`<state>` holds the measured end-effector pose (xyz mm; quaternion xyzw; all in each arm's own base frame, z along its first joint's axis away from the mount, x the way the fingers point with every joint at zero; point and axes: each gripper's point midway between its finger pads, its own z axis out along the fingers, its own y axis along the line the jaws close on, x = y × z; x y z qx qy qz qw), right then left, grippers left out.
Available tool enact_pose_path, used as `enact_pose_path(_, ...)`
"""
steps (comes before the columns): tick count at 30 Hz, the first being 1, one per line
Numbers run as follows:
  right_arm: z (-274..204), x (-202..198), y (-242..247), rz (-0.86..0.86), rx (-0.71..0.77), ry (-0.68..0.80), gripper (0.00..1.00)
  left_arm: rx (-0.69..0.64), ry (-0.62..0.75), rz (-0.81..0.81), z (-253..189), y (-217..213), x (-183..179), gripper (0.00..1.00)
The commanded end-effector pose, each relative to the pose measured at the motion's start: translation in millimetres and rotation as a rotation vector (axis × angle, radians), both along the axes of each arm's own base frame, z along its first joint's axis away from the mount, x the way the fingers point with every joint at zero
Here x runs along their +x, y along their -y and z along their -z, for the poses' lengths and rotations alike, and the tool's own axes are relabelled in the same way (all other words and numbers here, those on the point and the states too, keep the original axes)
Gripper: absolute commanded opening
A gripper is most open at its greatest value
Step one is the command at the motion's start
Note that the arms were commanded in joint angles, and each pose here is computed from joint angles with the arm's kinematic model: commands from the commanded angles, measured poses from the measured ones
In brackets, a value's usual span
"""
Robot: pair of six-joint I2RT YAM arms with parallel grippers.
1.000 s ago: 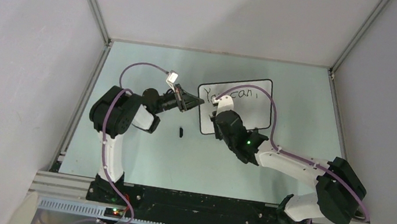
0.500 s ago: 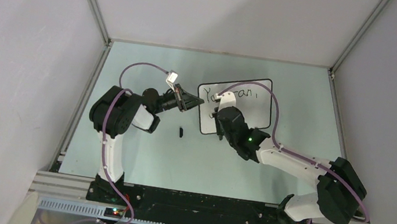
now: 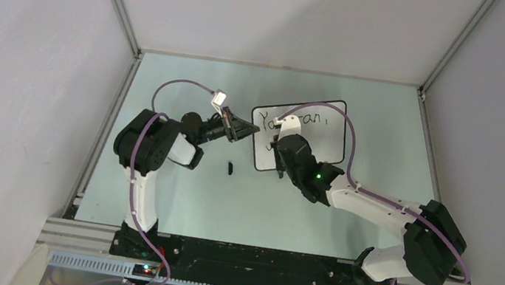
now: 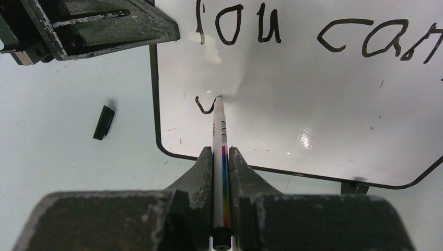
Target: Write a sentence on the whiteboard
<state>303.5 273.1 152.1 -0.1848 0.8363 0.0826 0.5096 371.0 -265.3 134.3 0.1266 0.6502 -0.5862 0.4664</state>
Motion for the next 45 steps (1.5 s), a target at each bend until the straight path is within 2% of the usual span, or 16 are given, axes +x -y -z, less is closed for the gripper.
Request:
enact_pose_path(1,-9,8,1,0.035,0.004,0.011,0.00,-0.016,0.082,0.025,-18,2,0,0.00)
enact_pose_path(28,16,-16,-9,-0.007,-0.048,-0.068,0.00,-0.017,0.084,0.029,-19,2,-1,0.00)
enact_pose_path(45,3,-15,-32,-0.067,-0.010,-0.039,0.00,-0.018,0.085,0.027,-20,2,-1,0.00)
